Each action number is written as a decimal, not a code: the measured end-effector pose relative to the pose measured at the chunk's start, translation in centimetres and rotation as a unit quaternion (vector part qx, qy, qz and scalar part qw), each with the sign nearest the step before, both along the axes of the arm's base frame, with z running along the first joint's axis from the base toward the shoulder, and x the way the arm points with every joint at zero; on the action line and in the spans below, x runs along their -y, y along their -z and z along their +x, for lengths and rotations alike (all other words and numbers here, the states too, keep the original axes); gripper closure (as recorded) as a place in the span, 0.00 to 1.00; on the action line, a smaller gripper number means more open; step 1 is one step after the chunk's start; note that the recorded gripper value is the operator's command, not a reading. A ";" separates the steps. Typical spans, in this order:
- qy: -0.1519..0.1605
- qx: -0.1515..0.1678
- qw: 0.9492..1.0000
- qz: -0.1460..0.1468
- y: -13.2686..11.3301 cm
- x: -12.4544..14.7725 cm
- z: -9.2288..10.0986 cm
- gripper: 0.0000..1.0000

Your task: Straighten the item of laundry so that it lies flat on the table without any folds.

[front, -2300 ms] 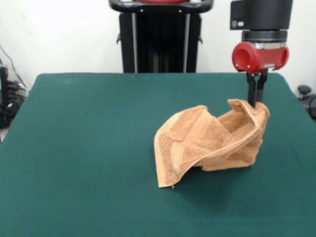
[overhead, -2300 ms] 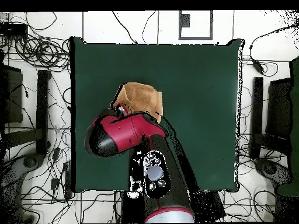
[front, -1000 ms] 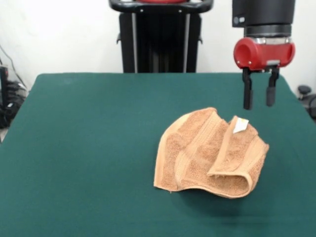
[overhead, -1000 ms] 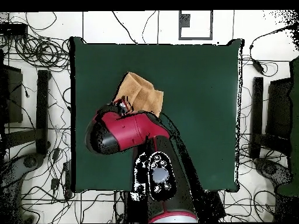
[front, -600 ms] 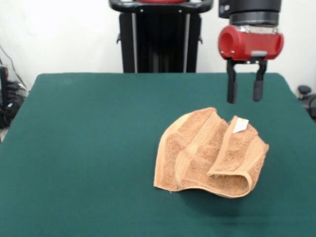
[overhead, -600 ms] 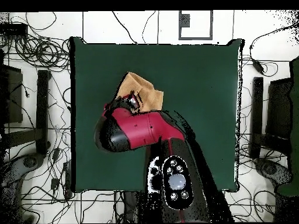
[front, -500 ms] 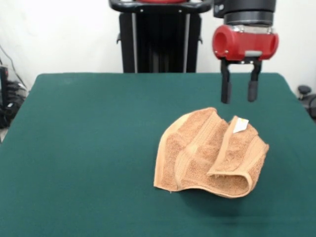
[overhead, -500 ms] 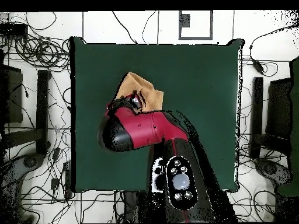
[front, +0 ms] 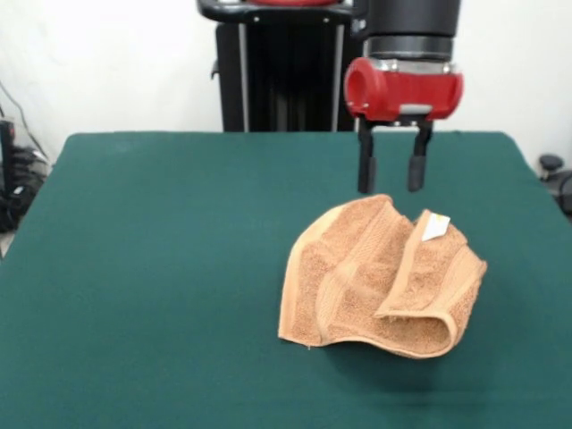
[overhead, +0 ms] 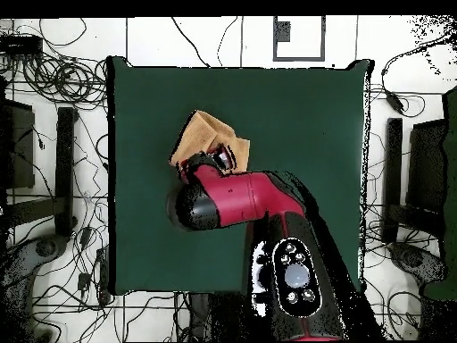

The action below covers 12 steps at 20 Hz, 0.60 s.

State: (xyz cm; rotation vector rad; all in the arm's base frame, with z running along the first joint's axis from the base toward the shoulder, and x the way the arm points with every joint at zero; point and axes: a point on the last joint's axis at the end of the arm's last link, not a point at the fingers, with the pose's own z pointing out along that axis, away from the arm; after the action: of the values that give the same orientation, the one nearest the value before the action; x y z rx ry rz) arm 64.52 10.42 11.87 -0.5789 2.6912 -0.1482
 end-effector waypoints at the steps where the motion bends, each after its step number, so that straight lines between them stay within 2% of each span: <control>1: 0.004 -0.002 1.000 -0.001 0.0 0.5 0.0 0.00; 12: -0.001 -0.036 0.999 0.003 1.1 3.2 -0.4 0.00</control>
State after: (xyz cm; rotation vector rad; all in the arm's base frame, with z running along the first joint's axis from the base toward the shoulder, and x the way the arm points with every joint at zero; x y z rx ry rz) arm 64.12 7.24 10.76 -0.5949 2.7598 -0.1215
